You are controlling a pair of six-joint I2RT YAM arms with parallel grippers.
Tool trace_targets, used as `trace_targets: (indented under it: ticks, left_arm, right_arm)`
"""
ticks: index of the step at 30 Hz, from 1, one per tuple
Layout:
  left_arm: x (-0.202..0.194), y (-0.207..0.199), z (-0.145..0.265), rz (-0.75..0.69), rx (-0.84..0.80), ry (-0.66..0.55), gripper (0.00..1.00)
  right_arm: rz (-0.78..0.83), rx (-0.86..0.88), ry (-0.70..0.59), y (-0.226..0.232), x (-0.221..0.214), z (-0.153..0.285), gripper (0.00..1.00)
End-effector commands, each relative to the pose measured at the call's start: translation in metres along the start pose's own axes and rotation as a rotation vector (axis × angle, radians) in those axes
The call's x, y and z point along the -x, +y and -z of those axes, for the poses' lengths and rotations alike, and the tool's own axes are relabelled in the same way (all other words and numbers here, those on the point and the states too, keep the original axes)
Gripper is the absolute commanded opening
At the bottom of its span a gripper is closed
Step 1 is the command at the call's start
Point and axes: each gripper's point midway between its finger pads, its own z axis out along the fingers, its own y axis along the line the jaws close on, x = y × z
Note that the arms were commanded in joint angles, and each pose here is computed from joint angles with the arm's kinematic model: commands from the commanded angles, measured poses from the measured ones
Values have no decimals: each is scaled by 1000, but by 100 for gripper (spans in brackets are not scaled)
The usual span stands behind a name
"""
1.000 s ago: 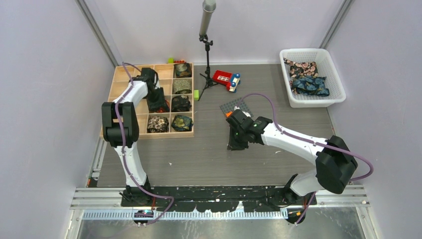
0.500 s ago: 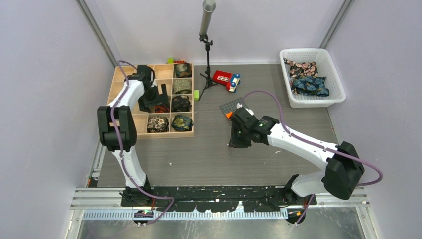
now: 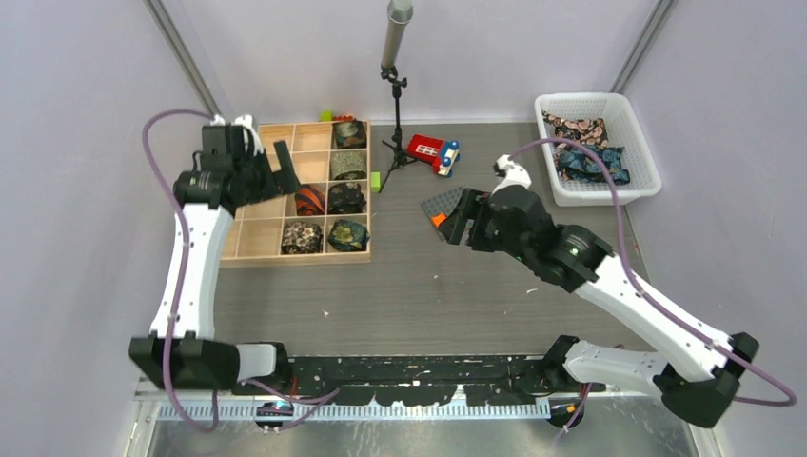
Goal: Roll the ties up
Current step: Reset both arms
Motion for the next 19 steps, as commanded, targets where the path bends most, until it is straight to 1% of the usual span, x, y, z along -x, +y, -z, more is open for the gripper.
trace_targets:
  ticks: [1, 4, 6, 8, 10, 14, 19]
  left_arm:
    - [-73, -2, 14, 71, -69, 115, 100]
    - [-113, -17, 21, 138, -199, 124, 100]
    - [-137, -15, 25, 166, -211, 118, 100]
    - [-150, -5, 26, 164, -179, 96, 100]
    - [-156, -1, 30, 149, -172, 67, 100]
    - [-160, -1, 38, 144, -181, 54, 100]
    - [-163, 7, 30, 141, -142, 52, 100]
  right_arm:
    - [-26, 34, -224, -2, 43, 26, 75]
    - [-52, 37, -299, -13, 49, 41, 75]
    - [-62, 49, -336, -19, 50, 48, 75]
    - [-75, 60, -364, -22, 51, 53, 75]
    - [-95, 55, -382, -26, 53, 57, 76]
    - [-87, 77, -407, -25, 56, 61, 77]
    - [-95, 53, -429, -27, 62, 64, 79]
